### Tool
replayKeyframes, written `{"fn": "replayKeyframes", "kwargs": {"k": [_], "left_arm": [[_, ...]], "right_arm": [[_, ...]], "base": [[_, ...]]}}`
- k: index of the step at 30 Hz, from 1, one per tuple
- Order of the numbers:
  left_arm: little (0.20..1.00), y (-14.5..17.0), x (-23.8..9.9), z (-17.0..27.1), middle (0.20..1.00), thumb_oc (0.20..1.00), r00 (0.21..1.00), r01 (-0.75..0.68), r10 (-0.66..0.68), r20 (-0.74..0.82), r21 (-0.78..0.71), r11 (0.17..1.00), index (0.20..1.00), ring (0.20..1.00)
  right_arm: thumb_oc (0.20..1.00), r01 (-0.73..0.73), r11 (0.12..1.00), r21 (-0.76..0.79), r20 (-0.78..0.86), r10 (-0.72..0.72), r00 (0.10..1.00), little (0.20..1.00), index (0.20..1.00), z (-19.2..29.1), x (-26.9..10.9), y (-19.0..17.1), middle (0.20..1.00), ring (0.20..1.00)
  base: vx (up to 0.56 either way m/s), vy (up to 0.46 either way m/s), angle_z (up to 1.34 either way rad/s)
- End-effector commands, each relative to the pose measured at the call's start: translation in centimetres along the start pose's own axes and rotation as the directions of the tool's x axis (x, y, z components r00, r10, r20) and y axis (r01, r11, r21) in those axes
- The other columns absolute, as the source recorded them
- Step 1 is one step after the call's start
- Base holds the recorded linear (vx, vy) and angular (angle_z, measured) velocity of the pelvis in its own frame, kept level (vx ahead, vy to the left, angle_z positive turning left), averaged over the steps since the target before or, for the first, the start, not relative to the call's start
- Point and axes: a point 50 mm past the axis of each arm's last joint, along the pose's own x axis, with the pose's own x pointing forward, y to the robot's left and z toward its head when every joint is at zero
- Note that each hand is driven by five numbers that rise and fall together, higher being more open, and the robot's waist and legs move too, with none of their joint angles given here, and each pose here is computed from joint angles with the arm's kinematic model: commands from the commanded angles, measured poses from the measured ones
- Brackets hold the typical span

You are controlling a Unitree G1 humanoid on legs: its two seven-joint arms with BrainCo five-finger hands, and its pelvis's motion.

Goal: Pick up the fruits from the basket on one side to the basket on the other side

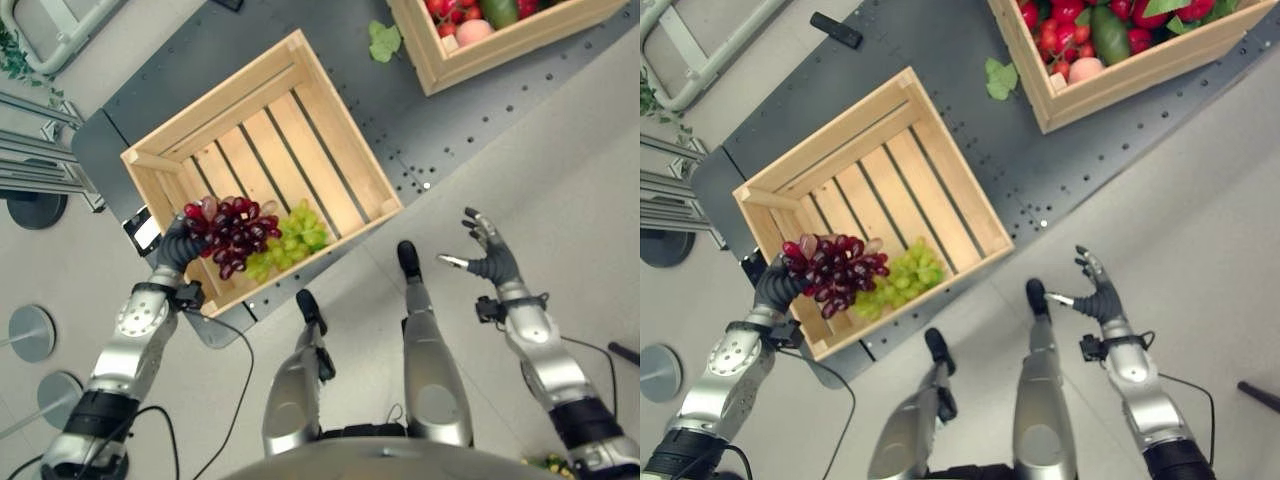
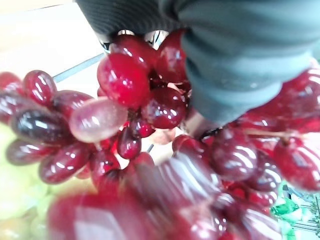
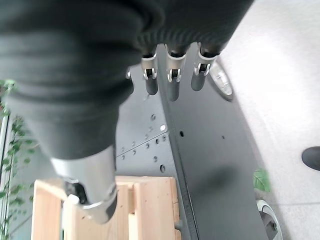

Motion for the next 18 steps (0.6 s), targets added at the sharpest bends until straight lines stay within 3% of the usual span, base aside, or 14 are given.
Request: {"fn": "replayKeyframes", "kwargs": {"k": [1,10,18], "left_arm": [[0.2,1.0,0.2,3.1,0.2,0.2,0.99,0.01,-0.007,0.143,-0.021,1.0,0.2,0.2],[0.2,-0.9,0.4,3.6,0.2,0.2,0.98,0.086,-0.075,0.182,-0.049,0.995,0.2,0.2],[0.2,-5.7,2.1,2.9,0.2,0.2,0.968,0.175,-0.134,0.214,-0.188,0.966,0.2,0.2]], "right_arm": [[1.0,-0.082,0.995,-0.058,0.097,0.087,0.991,1.0,1.0,1.7,0.5,0.5,1.0,1.0],[1.0,-0.213,0.966,-0.145,0.137,0.233,0.963,1.0,1.0,3.1,1.8,2.1,1.0,1.0],[1.0,-0.374,0.923,-0.09,0.279,0.384,0.88,1.0,1.0,7.3,4.2,5.9,1.0,1.0]], "base": [[0.01,-0.031,0.07],[0.01,-0.02,0.06],[0.01,-0.018,0.05]]}}
